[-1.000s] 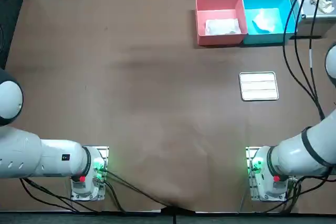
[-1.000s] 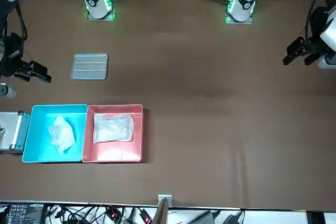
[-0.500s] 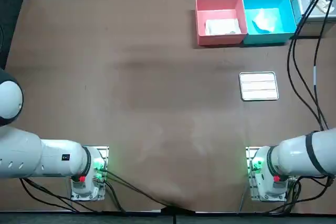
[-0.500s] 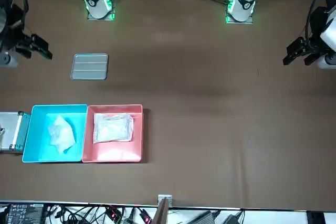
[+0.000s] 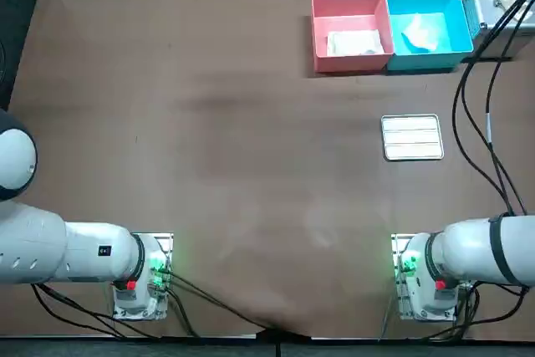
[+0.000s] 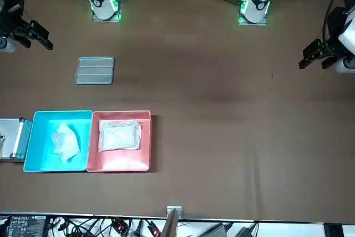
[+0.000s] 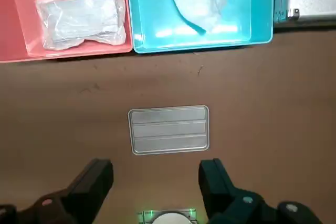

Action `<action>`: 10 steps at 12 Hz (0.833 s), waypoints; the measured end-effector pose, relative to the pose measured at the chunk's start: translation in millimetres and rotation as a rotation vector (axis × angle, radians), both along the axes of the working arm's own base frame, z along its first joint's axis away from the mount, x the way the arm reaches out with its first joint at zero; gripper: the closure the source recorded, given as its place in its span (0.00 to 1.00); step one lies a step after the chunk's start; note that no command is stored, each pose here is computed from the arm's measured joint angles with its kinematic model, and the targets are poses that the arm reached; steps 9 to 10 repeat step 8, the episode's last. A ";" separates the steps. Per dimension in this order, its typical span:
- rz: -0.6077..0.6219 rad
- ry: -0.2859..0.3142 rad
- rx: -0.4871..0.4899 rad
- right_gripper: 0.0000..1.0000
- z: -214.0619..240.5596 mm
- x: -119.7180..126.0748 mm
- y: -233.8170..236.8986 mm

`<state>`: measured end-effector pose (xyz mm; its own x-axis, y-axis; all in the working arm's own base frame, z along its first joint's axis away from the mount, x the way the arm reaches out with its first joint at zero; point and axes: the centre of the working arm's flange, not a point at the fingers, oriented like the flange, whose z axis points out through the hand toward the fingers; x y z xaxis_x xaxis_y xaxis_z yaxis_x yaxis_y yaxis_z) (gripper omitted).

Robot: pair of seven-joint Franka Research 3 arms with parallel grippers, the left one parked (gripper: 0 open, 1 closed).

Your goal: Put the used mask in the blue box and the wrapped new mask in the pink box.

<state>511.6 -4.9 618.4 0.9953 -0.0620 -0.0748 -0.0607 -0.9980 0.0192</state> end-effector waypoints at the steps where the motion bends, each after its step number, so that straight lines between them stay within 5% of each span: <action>1: -0.001 0.001 0.000 0.00 -0.5 -1.1 -0.3; 10: 0.007 -0.004 0.000 0.00 -2.1 1.1 3.8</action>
